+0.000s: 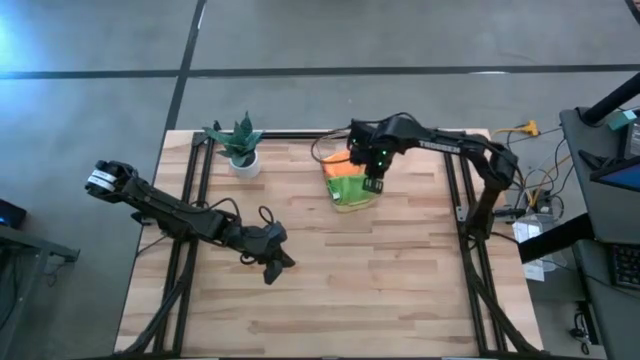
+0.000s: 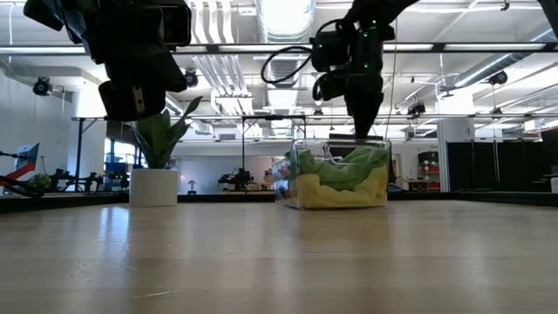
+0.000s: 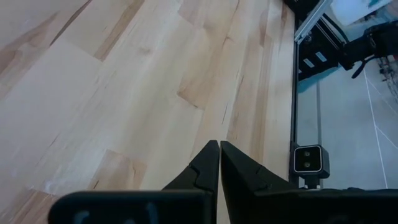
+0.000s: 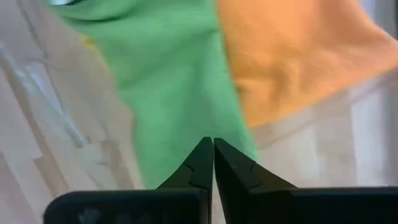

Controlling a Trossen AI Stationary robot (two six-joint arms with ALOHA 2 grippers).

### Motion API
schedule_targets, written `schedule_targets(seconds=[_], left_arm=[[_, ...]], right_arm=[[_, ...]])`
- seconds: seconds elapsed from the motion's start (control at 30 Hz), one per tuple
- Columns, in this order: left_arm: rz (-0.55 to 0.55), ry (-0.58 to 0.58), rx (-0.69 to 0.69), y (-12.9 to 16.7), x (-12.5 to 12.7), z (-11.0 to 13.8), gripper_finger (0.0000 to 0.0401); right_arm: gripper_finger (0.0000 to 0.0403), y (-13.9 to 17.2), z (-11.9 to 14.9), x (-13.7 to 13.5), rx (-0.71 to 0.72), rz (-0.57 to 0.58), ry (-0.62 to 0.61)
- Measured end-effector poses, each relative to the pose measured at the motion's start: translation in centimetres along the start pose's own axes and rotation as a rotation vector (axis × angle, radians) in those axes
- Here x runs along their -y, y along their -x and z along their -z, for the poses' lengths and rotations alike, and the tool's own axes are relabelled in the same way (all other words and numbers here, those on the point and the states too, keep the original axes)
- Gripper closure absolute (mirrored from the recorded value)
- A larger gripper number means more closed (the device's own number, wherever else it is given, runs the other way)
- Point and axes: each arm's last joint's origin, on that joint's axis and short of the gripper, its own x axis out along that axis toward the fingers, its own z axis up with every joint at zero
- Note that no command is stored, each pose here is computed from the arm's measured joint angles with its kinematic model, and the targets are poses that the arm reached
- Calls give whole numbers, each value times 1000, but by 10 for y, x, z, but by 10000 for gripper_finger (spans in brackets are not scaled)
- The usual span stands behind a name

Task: Fold microfiber towels
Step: Put the folded green towel into the transparent bin

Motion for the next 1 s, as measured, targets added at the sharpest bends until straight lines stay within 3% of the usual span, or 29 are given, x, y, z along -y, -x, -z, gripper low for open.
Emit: schedule_targets(seconds=[0.2, 0.5, 0.67, 0.77, 1.0], left_arm=[[-2, 1, 0, 0, 0, 0, 401], [-6, 3, 3, 0, -1, -1, 401], [-8, 3, 1, 0, -2, -1, 401], [-12, 7, 5, 0, -3, -2, 401], [-26, -6, 22, 0, -6, -6, 401]], right_arm=[[394, 1, 5, 11, -15, 4, -36], [394, -35, 3, 14, -114, 31, -41], [394, -41, 0, 16, -92, 42, -50], [394, -32, -1, 15, -75, 45, -68], [394, 29, 14, 9, 63, 79, -107]])
